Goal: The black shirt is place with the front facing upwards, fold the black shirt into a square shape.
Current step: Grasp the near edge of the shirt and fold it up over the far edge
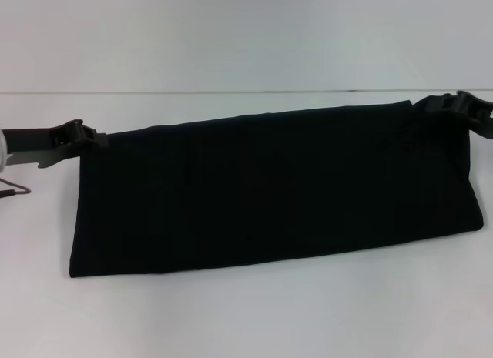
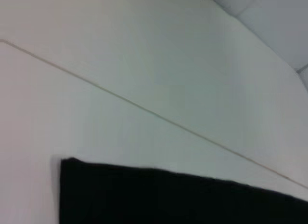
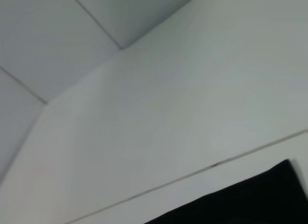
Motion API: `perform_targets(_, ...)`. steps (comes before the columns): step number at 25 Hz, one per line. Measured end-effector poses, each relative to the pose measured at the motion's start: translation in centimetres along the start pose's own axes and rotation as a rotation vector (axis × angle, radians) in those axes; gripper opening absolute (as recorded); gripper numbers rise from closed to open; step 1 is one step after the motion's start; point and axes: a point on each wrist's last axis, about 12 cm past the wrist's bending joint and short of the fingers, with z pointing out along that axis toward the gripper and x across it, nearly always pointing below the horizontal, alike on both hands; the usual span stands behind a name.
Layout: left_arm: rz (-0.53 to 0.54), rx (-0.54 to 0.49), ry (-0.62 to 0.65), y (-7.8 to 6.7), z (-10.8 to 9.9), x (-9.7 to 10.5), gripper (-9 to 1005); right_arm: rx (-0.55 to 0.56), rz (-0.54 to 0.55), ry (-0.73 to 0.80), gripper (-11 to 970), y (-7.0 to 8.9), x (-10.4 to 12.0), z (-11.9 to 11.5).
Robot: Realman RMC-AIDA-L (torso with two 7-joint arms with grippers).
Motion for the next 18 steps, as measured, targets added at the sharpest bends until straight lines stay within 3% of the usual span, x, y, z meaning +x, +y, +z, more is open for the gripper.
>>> perform_targets(5, -0.008, -0.026, -0.058, 0.1, 0.4, -0.2, 50, 0.062, -0.043, -0.022, 124, 0.9, 0.4, 1.7)
perform_targets(18, -0.043, -0.018, -0.191, -0.3, 0.3, -1.7, 53, 0.081, -0.024, -0.105, 128, 2.1, -0.9, 2.7)
